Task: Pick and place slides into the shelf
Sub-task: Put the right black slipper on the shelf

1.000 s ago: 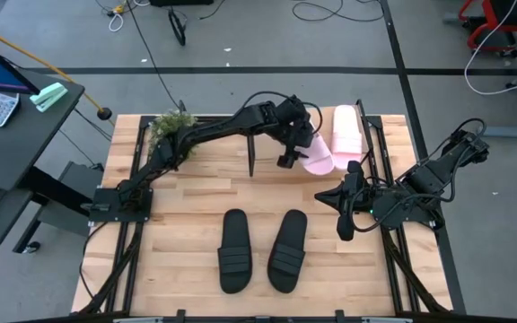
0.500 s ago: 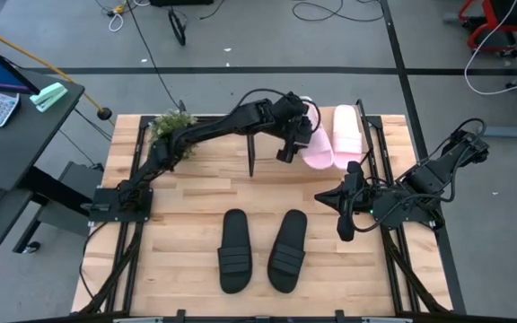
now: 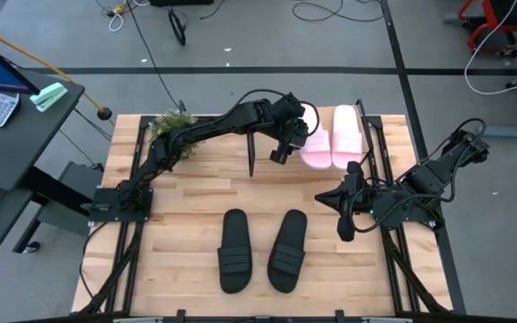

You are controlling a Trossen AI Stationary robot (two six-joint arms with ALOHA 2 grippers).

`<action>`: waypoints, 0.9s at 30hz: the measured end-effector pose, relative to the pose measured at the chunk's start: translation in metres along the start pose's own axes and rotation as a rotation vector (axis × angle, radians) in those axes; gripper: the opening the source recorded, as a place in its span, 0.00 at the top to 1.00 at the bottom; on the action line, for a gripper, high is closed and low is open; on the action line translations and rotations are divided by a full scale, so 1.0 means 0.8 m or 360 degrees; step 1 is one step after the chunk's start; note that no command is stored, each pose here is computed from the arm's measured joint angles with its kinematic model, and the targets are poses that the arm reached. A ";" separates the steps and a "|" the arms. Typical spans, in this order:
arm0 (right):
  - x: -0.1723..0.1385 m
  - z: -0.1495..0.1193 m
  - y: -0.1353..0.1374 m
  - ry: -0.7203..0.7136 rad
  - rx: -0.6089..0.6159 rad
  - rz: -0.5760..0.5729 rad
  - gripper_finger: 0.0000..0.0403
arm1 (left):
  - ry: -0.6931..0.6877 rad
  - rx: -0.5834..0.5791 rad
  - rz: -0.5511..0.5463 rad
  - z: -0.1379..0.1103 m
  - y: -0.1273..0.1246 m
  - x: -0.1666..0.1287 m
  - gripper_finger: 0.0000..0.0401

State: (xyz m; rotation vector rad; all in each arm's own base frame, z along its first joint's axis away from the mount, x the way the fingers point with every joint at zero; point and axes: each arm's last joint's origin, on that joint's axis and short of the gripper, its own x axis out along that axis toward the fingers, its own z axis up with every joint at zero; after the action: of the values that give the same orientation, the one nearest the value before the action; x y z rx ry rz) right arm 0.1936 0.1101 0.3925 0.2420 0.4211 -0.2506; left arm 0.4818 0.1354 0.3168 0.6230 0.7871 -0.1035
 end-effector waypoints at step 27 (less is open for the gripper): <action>-0.035 -0.012 -0.060 0.0243 -0.0321 -0.0244 0.97 | 0.0332 -0.0726 -0.0110 0.038 -0.057 -0.129 0.50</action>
State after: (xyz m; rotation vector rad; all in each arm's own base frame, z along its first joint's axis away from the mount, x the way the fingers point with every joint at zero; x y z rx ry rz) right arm 0.1520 0.0730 0.3877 0.0304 0.6136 -0.3387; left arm 0.4129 0.0667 0.3822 0.1746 0.9958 0.0795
